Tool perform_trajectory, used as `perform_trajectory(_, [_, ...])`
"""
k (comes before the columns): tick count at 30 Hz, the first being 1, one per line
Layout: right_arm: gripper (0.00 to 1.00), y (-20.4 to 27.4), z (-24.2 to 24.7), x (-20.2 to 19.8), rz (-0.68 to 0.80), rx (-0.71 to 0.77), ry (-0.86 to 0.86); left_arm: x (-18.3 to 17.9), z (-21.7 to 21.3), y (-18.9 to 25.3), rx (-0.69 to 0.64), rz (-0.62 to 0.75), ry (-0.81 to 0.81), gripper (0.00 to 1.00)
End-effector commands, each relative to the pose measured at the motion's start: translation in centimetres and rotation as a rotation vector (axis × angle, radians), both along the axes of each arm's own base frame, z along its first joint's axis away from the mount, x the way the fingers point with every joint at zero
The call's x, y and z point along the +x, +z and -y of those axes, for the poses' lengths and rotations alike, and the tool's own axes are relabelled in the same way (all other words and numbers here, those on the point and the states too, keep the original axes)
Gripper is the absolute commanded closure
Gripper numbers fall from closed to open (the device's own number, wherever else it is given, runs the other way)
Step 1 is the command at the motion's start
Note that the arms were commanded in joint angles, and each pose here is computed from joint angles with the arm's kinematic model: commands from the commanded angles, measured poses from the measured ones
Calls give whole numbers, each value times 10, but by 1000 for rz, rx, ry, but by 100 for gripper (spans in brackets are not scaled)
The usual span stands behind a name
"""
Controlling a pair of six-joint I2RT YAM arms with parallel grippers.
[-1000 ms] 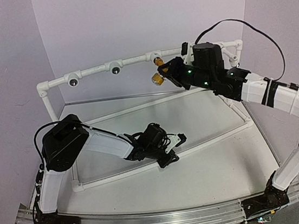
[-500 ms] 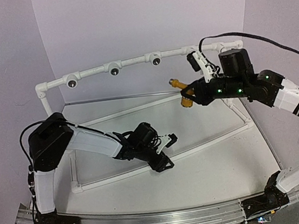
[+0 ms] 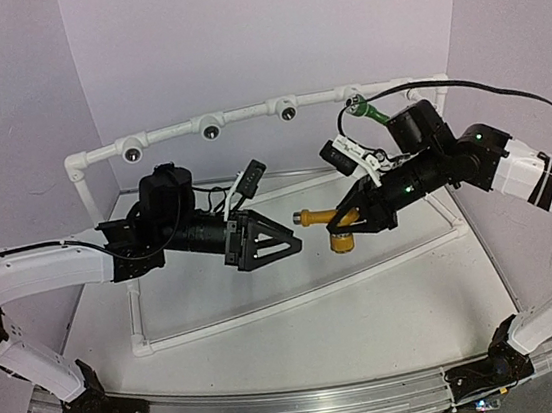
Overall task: Install the water faucets
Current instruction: Pass from the right arm to the left
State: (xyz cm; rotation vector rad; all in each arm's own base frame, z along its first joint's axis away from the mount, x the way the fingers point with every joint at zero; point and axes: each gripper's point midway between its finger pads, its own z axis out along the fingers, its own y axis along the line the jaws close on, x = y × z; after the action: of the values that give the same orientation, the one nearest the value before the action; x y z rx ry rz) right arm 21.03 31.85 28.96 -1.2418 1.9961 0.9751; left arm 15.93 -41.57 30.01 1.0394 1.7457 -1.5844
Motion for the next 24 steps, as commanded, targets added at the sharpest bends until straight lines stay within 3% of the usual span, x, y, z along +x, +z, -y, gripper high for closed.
perform_trajectory(1, [100, 45, -13, -29, -19, 155, 168, -3, 2, 31, -103, -76, -56, 4])
perform_trajectory(7, [100, 45, -22, -32, -48, 167, 210, -4, 9, 41, -169, -132, -115, 11])
perform_trajectory(14, [100, 36, -26, -32, -75, 153, 218, -9, 13, 42, -192, -159, -174, 35])
perform_trajectory(17, [100, 34, -27, -32, -81, 150, 217, -11, 11, 44, -197, -154, -184, 55])
perform_trajectory(21, [100, 30, -29, -32, -92, 143, 217, -13, 8, 46, -203, -141, -186, 73])
perform_trajectory(24, [98, 25, -27, -28, -91, 125, 182, -9, 5, 48, -212, -126, -161, 97])
